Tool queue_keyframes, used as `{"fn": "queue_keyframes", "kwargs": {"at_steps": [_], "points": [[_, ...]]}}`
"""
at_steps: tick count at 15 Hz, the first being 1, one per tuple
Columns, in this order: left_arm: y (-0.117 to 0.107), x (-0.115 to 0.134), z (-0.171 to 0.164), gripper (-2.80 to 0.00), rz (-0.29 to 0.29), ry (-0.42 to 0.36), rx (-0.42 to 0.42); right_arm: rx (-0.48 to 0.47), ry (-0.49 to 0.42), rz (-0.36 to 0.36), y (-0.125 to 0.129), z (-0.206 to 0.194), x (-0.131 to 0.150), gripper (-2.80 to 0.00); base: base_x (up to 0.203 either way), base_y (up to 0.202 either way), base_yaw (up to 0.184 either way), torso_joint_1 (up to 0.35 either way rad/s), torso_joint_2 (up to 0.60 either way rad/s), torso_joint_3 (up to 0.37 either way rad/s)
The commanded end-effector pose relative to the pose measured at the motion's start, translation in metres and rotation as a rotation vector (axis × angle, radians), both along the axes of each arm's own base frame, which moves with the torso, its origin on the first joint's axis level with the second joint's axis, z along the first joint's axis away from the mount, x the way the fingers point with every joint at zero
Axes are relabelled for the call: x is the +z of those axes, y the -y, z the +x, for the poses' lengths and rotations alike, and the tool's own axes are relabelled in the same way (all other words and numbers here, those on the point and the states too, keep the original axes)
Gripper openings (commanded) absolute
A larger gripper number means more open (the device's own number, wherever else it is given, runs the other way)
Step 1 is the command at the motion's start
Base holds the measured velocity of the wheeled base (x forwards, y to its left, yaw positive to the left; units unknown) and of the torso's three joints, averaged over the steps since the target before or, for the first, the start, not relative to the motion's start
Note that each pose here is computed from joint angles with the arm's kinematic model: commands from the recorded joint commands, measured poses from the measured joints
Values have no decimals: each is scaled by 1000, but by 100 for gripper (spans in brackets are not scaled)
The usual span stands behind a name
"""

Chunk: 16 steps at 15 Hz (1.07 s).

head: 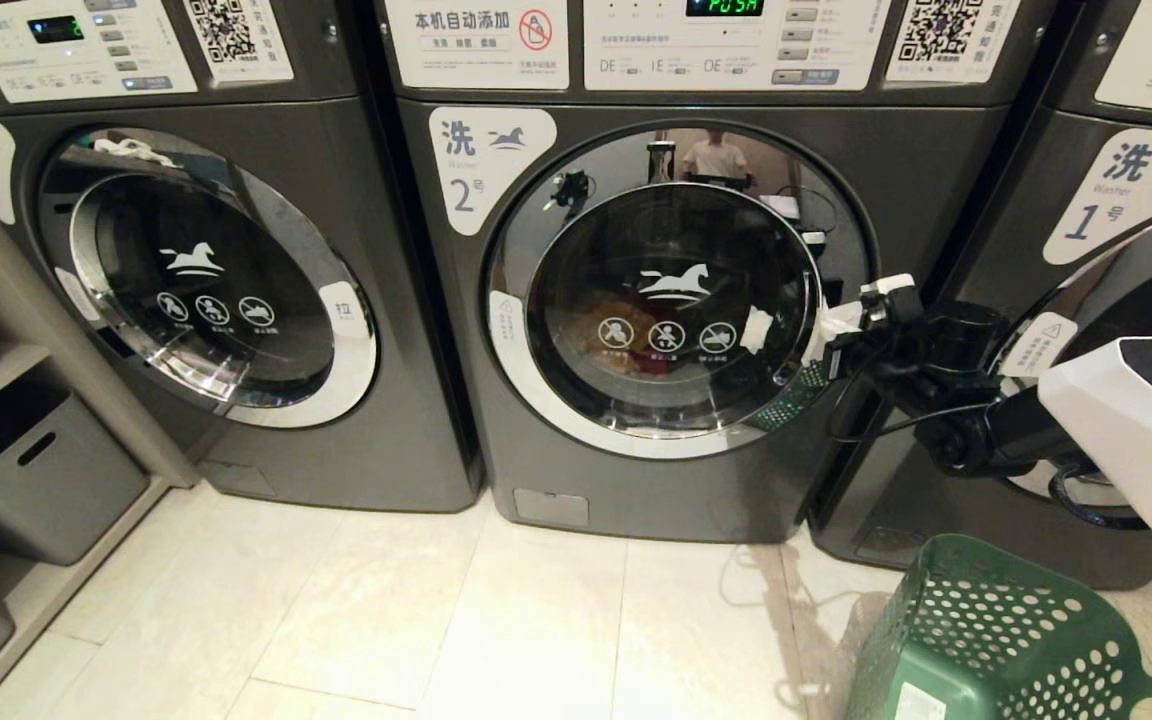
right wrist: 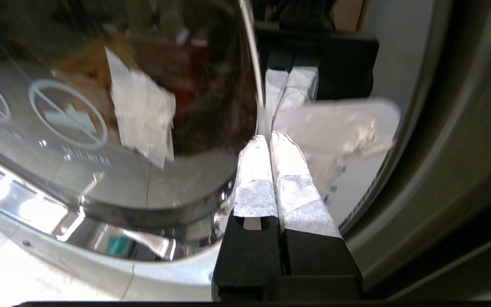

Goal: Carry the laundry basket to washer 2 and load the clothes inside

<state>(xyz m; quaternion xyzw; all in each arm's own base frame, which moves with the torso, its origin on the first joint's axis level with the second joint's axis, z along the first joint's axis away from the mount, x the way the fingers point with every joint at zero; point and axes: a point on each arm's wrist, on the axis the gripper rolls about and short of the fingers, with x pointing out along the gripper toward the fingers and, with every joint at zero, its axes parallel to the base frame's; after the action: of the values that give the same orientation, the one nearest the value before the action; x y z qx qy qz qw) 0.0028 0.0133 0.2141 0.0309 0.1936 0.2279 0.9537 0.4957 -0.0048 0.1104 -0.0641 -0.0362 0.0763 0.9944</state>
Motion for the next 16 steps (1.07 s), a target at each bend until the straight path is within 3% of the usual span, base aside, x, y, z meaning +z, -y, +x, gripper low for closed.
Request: {"fn": "queue_keyframes", "kwargs": {"at_steps": [1, 4, 7, 9, 11, 14, 16], "points": [[0, 0, -3, -280, -4, 9, 6, 13, -24, -3, -3, -36, 39, -280, 0, 0, 0, 0, 0, 0], [0, -5, -2, -280, 3, -25, 12, 28, -107, -4, -8, -118, 89, -280, 0, 0, 0, 0, 0, 0], [-3, -22, -21, -280, 22, -119, 84, 26, -183, -4, -9, -208, 99, -280, 0, 0, 0, 0, 0, 0], [-3, -37, -36, -280, 7, -116, 76, 8, -173, -20, -8, -269, 101, -280, 0, 0, 0, 0, 0, 0], [-3, -52, -49, -280, -36, -79, -17, -8, -143, -69, -8, -330, 92, -280, 0, 0, 0, 0, 0, 0], [4, -61, -46, -280, -177, -30, -298, -25, -114, -112, -8, -414, 59, -280, 0, 0, 0, 0, 0, 0], [8, -75, -31, -280, -188, 12, -411, -47, -123, -123, -7, -459, 33, -280, 0, 0, 0, 0, 0, 0]]}}
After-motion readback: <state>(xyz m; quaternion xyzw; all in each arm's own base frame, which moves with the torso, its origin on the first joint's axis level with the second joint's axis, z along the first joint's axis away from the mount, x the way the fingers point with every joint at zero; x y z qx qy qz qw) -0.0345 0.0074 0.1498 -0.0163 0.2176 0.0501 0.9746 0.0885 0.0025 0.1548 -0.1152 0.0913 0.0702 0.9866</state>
